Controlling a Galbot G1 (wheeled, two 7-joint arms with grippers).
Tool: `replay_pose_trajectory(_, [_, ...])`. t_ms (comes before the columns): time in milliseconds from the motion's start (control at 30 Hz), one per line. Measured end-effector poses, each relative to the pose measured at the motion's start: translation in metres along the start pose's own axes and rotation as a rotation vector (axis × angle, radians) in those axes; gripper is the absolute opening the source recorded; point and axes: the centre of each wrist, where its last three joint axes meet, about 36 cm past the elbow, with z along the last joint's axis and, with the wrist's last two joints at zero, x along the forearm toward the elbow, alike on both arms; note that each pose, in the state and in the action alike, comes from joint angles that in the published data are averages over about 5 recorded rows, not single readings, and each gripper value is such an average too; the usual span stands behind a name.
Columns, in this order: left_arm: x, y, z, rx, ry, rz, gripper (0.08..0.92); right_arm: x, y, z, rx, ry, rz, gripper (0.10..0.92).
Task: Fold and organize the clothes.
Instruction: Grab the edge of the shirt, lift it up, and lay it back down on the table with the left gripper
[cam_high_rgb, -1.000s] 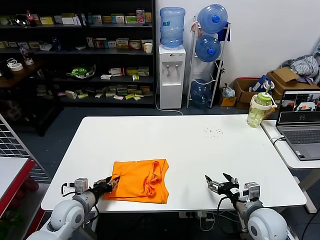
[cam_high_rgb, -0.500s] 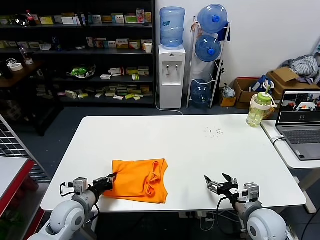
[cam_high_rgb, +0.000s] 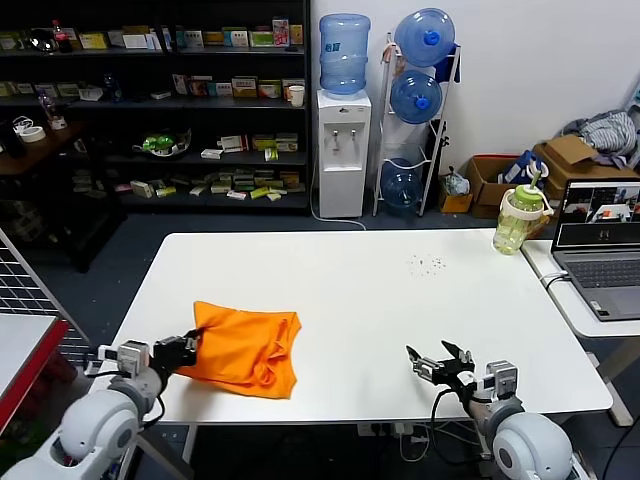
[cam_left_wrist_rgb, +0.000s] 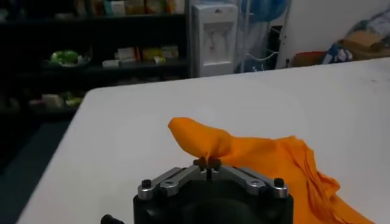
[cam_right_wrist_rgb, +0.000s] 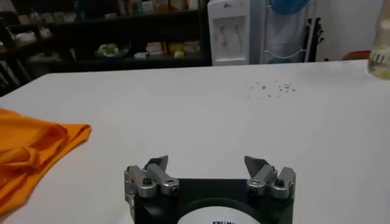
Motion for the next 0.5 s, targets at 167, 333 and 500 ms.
replay_pose_trajectory(167, [0.004,0.042,-0.014,-0.105,0.021,-0.058,0.099,0.001,0.0,-0.003,0.007,-0.01,-0.004,0.823])
replay_pose_trajectory(333, [0.007,0.086,-0.026,-0.204,0.073,-0.11,0.099,0.004,-0.001,-0.004,0.012,-0.016,-0.002,0.823])
replay_pose_trajectory(500, [0.013,0.12,-0.043,-0.285,0.117,-0.149,0.099,0.007,-0.002,-0.004,0.015,-0.02,0.001,0.823])
